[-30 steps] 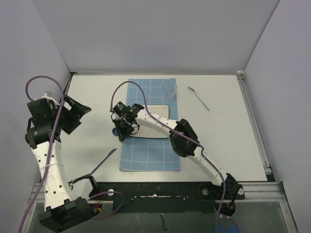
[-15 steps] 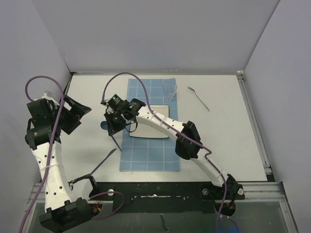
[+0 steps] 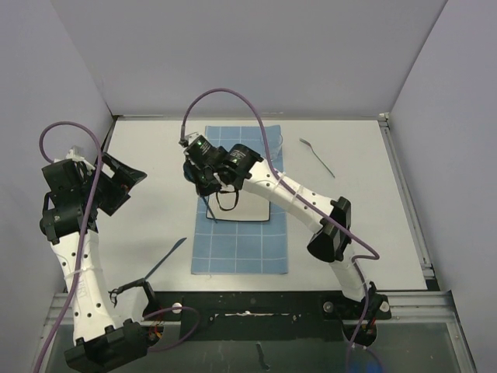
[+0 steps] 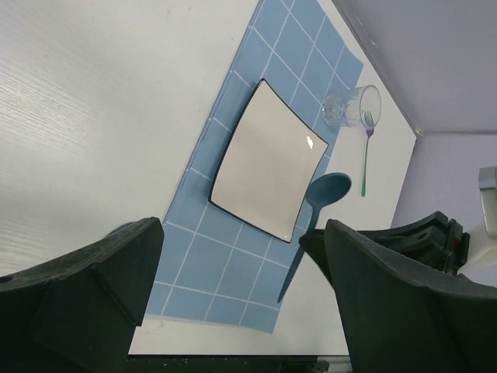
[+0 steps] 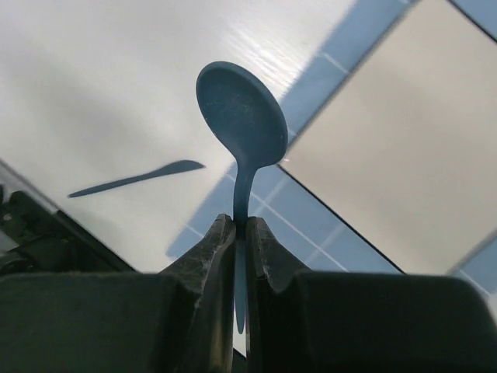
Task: Set the dinner table for one person
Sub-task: Pick up the spoon from the center of the board, then place the spoon on the napkin.
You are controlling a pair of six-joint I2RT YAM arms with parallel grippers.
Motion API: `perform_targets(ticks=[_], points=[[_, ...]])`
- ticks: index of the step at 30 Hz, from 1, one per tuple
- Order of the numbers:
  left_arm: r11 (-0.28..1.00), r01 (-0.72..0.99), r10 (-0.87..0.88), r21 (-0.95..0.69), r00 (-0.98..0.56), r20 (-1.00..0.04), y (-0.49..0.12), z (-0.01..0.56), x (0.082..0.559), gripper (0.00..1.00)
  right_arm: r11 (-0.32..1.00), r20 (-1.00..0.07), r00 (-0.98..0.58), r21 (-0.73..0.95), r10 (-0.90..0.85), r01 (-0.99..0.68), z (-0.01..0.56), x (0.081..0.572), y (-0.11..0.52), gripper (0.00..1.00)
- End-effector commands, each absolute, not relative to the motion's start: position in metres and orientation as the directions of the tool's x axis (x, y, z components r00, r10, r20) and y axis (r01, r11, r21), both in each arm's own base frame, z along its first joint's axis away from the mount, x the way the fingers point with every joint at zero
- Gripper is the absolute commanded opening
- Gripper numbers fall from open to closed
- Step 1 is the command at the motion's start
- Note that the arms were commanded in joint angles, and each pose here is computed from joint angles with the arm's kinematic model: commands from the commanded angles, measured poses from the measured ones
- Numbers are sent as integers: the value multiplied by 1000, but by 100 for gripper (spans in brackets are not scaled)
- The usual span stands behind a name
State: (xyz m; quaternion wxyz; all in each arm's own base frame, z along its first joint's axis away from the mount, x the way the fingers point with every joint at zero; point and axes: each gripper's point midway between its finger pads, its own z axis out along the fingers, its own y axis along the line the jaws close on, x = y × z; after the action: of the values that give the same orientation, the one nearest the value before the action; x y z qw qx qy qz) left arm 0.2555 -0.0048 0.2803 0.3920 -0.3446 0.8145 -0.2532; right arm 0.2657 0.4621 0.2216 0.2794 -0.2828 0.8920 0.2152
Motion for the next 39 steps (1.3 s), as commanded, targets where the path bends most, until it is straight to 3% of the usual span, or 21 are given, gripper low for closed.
perform_targets(ticks=[1, 7, 10, 13, 19, 27, 31, 37, 39], points=[[655, -299, -741, -694, -437, -510, -7, 295, 256, 84, 890, -641, -672, -37, -371, -455, 234, 300, 377, 0], [652, -297, -742, -698, -440, -507, -8, 295, 258, 84, 902, -572, -716, -385, -400, -196, 226, 312, 284, 0], [650, -298, -743, -699, -442, -503, -8, 293, 258, 84, 889, -543, -760, -448, -357, -97, 217, 317, 251, 0], [651, -299, -742, -698, -443, -503, -7, 293, 259, 84, 917, -544, -786, -393, -294, -71, 207, 319, 240, 0], [654, -307, -741, -691, -444, -503, -6, 292, 259, 84, 992, -636, -763, -107, -120, -66, 216, 342, 232, 0], [656, -308, -740, -689, -446, -504, -4, 293, 264, 84, 996, -649, -760, -84, -41, 19, 254, 386, 156, 0], [666, -316, -732, -675, -448, -513, -1, 294, 264, 84, 996, -626, -778, -32, 45, 84, 263, 400, 118, 0], [669, -327, -732, -668, -445, -516, 2, 291, 266, 84, 936, -555, -766, 307, 325, 174, 235, 395, 97, 0], [672, -330, -729, -663, -452, -514, 2, 290, 266, 84, 919, -531, -766, 339, 362, 199, 222, 390, 95, 0]])
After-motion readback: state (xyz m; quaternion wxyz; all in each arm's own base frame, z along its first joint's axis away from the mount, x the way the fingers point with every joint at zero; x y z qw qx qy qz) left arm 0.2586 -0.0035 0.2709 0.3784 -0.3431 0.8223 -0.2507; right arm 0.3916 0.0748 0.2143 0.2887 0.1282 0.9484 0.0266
